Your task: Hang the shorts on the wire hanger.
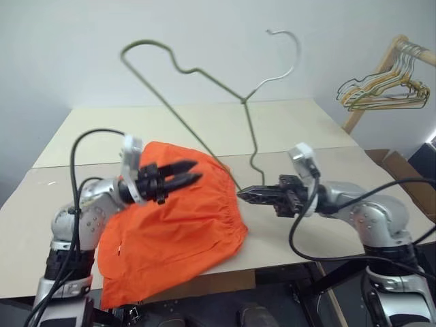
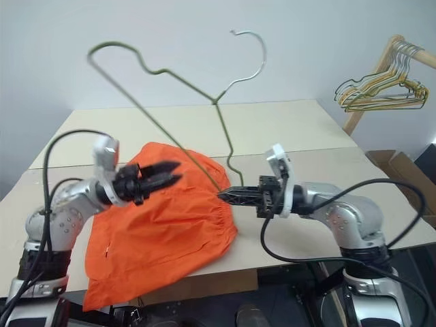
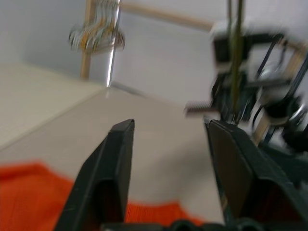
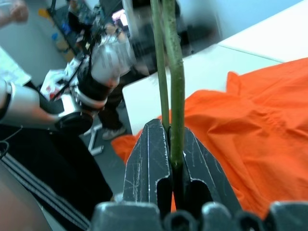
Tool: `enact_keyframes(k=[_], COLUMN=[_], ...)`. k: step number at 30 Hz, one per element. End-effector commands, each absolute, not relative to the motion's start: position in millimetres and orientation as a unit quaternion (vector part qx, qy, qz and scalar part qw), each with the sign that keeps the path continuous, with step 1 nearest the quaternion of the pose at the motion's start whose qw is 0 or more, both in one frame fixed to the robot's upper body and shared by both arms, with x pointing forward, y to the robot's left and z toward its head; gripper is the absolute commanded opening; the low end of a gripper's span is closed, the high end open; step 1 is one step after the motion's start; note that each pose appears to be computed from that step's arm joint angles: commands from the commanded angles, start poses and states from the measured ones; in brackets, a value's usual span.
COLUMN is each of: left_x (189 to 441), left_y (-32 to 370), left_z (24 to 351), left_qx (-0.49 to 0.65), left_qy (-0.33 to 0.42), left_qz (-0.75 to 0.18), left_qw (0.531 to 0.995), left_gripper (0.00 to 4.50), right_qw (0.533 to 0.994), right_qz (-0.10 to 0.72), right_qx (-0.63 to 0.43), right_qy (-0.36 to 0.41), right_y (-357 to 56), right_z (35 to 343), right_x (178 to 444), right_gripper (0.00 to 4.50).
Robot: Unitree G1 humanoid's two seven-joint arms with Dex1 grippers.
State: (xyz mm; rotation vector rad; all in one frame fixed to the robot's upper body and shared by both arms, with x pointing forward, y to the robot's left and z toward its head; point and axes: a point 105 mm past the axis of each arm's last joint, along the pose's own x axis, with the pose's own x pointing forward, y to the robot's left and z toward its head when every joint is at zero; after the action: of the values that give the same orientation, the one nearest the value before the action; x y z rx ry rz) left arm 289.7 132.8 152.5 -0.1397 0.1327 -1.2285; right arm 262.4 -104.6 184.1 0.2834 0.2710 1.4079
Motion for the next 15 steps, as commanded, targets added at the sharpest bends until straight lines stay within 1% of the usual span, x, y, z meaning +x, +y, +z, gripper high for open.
enact_keyframes(k=[1,2,3,6,9,10,13,15], left_x=[282.3,278.3,275.3,267.3,257.7,255.1,250.8,248.6], left_y=[137.8,138.8,139.4,140.4,140.4,141.2,141.9,140.9], left_z=[141.0,139.2,138.7,137.2,133.8,131.0,124.0,122.9], left_qx=[0.016,0.032,0.044,0.079,0.126,0.146,0.186,0.188], left_qy=[0.086,0.088,0.088,0.095,0.101,0.107,0.121,0.122], left_qz=[-0.584,-0.59,-0.595,-0.609,-0.627,-0.63,-0.634,-0.637], left_qw=[0.807,0.802,0.798,0.784,0.762,0.755,0.741,0.738], left_gripper=[3.98,4.32,4.46,4.46,4.46,4.46,4.46,4.46], right_qw=[0.758,0.762,0.765,0.765,0.773,0.768,0.765,0.743], right_qz=[0.616,0.6,0.588,0.55,0.483,0.461,0.412,0.399], right_qx=[0.142,0.151,0.156,0.174,0.204,0.222,0.258,0.298], right_qy=[0.161,0.191,0.213,0.285,0.356,0.384,0.422,0.448], right_y=[-131.7,-142.1,-149.6,-173.6,-198.5,-206.1,-226.6,-235.0], right_z=[182.0,174.5,169.1,149.7,128.4,121.9,112.0,110.4], right_x=[246.0,241.4,237.2,222.3,217.9,215.8,212.1,207.2], right_gripper=[0.0,0.0,0.0,0.0,0.0,0.0,0.0,0.0])
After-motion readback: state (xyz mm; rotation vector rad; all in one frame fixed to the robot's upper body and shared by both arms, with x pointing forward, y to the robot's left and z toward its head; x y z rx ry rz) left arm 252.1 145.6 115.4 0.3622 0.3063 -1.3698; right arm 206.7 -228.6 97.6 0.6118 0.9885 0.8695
